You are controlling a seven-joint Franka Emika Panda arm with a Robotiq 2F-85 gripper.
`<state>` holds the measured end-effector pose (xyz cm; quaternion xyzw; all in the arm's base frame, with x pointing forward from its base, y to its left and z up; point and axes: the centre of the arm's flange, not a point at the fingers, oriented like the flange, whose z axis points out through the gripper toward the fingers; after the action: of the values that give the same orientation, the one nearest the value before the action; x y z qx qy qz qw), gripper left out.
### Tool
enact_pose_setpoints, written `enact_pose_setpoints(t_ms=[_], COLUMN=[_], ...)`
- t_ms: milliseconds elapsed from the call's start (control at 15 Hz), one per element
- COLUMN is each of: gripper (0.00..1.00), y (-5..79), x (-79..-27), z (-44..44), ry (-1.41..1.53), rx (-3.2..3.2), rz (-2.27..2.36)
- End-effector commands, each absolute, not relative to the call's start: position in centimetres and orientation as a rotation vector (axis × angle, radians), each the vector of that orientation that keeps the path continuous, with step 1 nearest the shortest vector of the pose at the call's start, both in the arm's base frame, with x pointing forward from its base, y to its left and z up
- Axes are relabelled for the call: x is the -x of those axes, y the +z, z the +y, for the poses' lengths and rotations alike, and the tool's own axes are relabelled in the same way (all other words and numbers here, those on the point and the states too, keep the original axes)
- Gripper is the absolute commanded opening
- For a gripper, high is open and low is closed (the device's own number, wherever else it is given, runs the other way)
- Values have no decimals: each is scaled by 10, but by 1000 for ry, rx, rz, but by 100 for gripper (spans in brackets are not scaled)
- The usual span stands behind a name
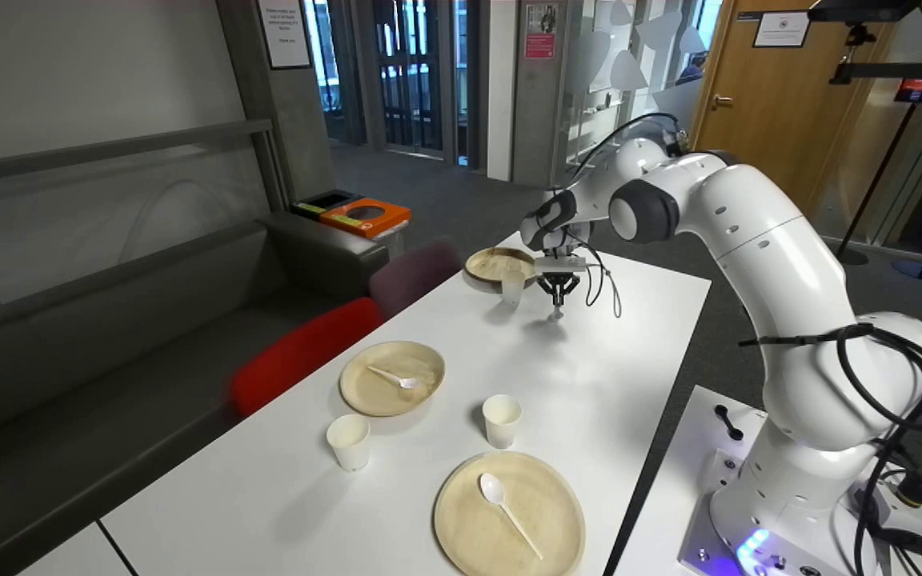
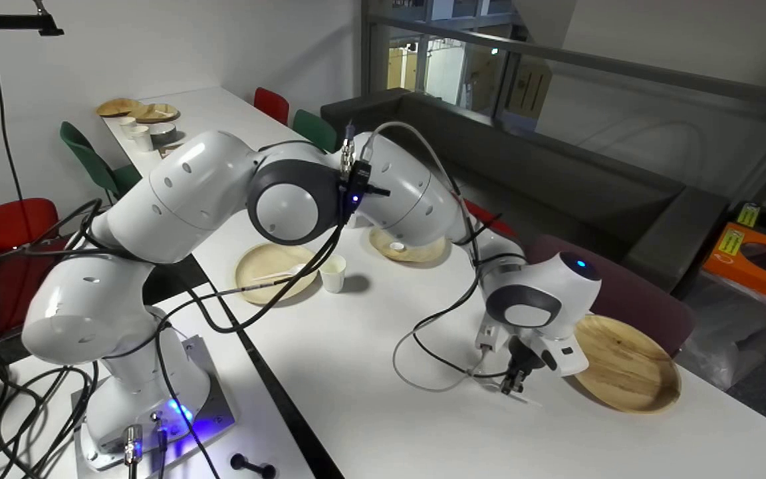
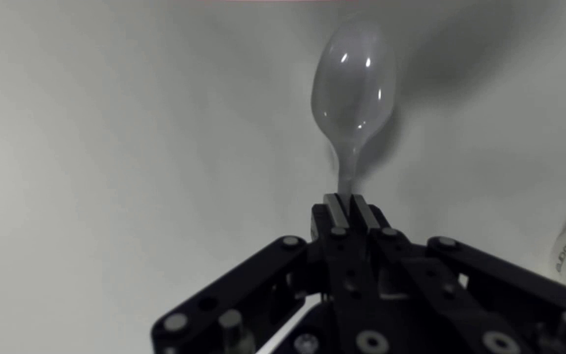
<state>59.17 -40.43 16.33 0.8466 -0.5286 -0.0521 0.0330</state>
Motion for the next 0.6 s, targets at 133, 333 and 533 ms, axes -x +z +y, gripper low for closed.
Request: enact_pose_setpoints(t_ms=[133,333,533], gripper=[5,6,22], y=[209,229,251], x=[-602,-613,-626], z=[-413,-421,-433], ry=[-122,-169,-339], rx=[-2611,-2633,-2694], rz=[-1672,-1637,-1463])
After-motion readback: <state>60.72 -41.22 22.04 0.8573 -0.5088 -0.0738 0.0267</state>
